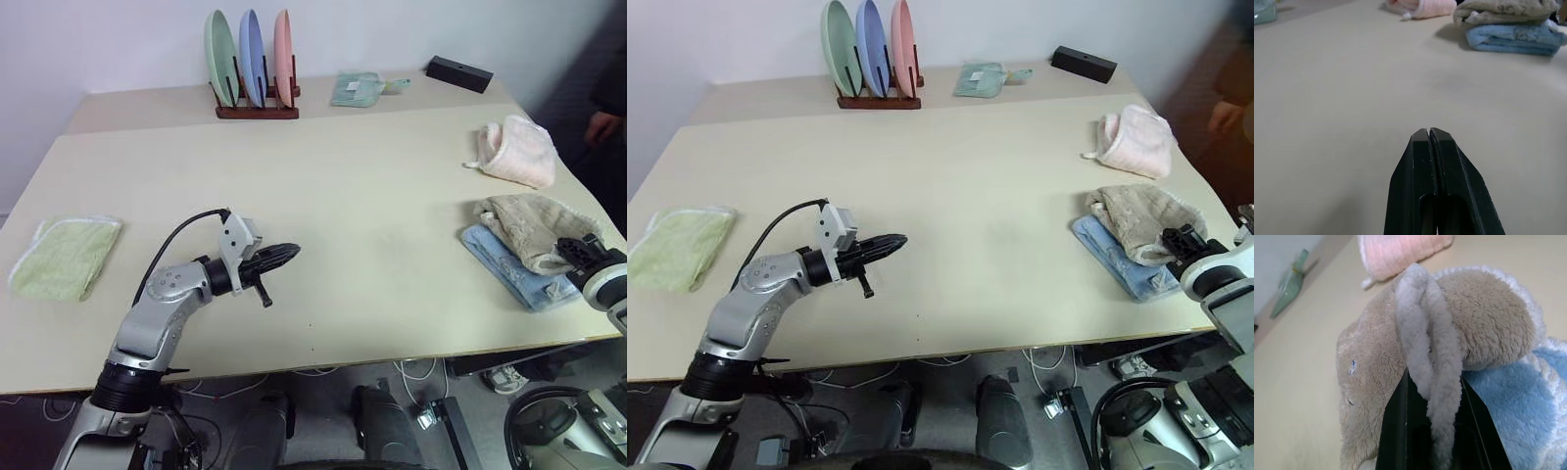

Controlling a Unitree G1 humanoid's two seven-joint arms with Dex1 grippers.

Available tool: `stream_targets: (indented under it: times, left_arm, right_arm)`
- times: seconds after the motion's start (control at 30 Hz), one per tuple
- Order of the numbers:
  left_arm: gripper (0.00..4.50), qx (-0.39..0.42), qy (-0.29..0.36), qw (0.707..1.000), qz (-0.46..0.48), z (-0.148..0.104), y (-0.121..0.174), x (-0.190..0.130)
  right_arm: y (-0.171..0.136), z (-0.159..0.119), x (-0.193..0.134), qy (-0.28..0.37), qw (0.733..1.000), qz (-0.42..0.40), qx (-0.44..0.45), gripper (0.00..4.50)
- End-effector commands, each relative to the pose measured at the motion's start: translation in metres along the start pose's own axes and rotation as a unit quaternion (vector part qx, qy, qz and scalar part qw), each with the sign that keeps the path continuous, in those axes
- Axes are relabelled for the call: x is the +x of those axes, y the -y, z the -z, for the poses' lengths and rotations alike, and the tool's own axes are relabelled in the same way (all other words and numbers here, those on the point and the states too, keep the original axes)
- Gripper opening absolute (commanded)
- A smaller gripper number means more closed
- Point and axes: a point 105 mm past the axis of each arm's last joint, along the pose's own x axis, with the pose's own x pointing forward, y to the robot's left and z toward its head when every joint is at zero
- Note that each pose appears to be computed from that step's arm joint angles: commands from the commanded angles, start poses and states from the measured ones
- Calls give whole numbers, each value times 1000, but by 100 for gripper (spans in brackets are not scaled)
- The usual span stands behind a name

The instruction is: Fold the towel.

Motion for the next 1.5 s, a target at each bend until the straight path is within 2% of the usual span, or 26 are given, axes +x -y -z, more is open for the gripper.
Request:
stream_targets:
  times: [0.03, 0.17, 0.27, 0.33, 0.43, 0.53, 0.7, 0.73, 0.8, 0.97, 1.17, 1.27, 1.43, 1.5]
  left_arm:
    - [0, 19, 13, 1000, -1, -7, 1, -3]
    - [0, 20, 13, 1000, -3, -6, 1, -4]
    - [0, 19, 11, 1000, -8, -5, 1, -8]
    - [0, 19, 10, 1000, -9, -4, 1, -9]
    - [0, 17, 9, 1000, -11, -2, 2, -9]
    - [0, 17, 7, 1000, -11, -1, 4, -9]
    - [0, 16, 5, 1000, -11, 1, 5, -10]
    - [0, 16, 4, 1000, -12, 1, 5, -10]
    - [0, 16, 2, 1000, -13, 2, 5, -11]
    - [0, 16, 0, 1000, -13, 2, 5, -10]
    - [0, 24, 5, 999, -47, 1, -9, -13]
    - [0, 36, 6, 995, -94, 0, -27, -19]
    - [0, 60, 2, 985, -163, -2, -49, -39]
    - [0, 65, -8, 981, -184, 1, -53, -54]
  right_arm:
    - [-11, -28, -12, 61, 997, -26, -29, 5]
    - [-22, -39, -15, 88, 994, -56, -33, 5]
    - [-43, -59, -25, 127, 984, -118, -30, 5]
    - [-44, -61, -27, 127, 983, -127, -26, 5]
    - [-27, -40, -25, 80, 991, -106, -21, 5]
    - [6, -11, -21, 28, 999, -44, -6, 5]
    - [31, -3, -20, 24, 1000, 7, -3, 5]
    - [31, -4, -20, 26, 1000, 6, -1, 71]
    - [29, -8, -21, 34, 999, 0, -6, 145]
    - [20, -34, -26, 92, 992, 13, -89, 399]
    - [1, -74, -29, 171, 954, 32, -246, 399]
    - [-30, -80, -22, 184, 927, -18, -326, 399]
    - [-95, -43, -5, 143, 863, -176, -451, 399]
    - [-127, -12, 0, 110, 833, -270, -470, 399]
